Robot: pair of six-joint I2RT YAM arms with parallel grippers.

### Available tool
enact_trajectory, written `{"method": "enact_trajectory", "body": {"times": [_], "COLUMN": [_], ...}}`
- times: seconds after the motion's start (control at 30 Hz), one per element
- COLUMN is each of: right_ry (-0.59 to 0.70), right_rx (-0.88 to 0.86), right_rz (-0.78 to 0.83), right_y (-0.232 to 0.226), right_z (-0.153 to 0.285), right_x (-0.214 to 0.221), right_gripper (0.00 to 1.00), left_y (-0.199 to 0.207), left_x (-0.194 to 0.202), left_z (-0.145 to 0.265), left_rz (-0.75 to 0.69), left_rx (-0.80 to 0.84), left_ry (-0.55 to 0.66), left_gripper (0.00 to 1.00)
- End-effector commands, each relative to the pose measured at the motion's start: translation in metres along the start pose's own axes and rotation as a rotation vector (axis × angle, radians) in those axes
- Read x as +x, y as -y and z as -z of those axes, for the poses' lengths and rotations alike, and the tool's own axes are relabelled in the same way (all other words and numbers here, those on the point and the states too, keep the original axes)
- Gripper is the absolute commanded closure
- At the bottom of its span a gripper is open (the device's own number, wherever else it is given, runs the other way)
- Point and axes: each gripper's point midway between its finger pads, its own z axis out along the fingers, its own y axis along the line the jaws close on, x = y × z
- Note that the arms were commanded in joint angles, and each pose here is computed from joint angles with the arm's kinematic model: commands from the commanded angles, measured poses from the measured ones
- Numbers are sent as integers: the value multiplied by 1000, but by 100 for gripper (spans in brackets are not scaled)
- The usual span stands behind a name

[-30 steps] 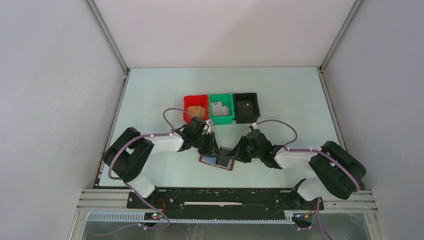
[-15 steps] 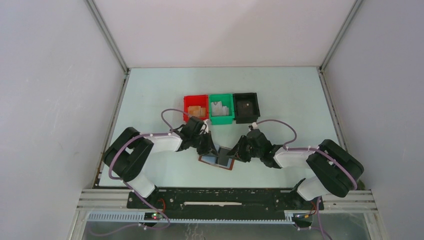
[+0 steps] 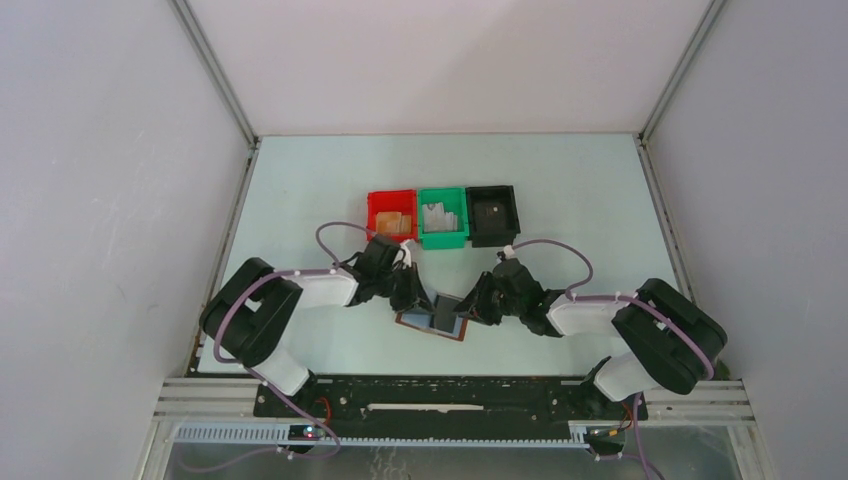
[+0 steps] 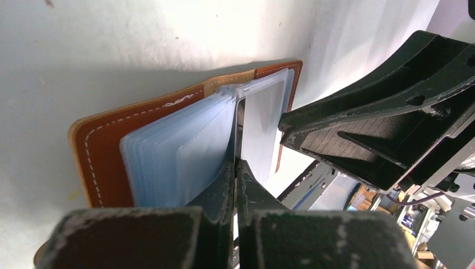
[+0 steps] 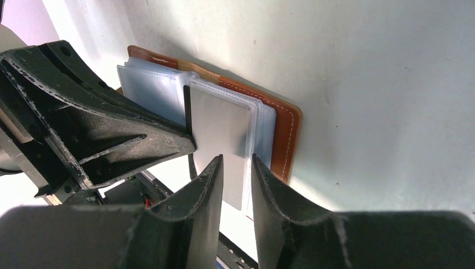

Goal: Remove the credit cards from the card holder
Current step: Remove the credit card from the card holder.

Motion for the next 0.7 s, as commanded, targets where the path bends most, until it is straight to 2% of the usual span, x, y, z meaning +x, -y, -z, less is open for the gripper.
{"method": "enact_trajectory", "body": {"times": [0.0,0.67], "right_ry": [-11,11], "right_rx": [97,124], "right_rz": [0,2], "right_y": [27,36], "right_z": [-2,4], "right_x": [7,4], "right_gripper": [66,67], "left_y": [1,-21], "left_x": [-2,6], "left_z": [10,18], "left_rz": [-20,-4], "left_rx": [30,-22], "left_ry": [26,37], "left_gripper": [100,100]}}
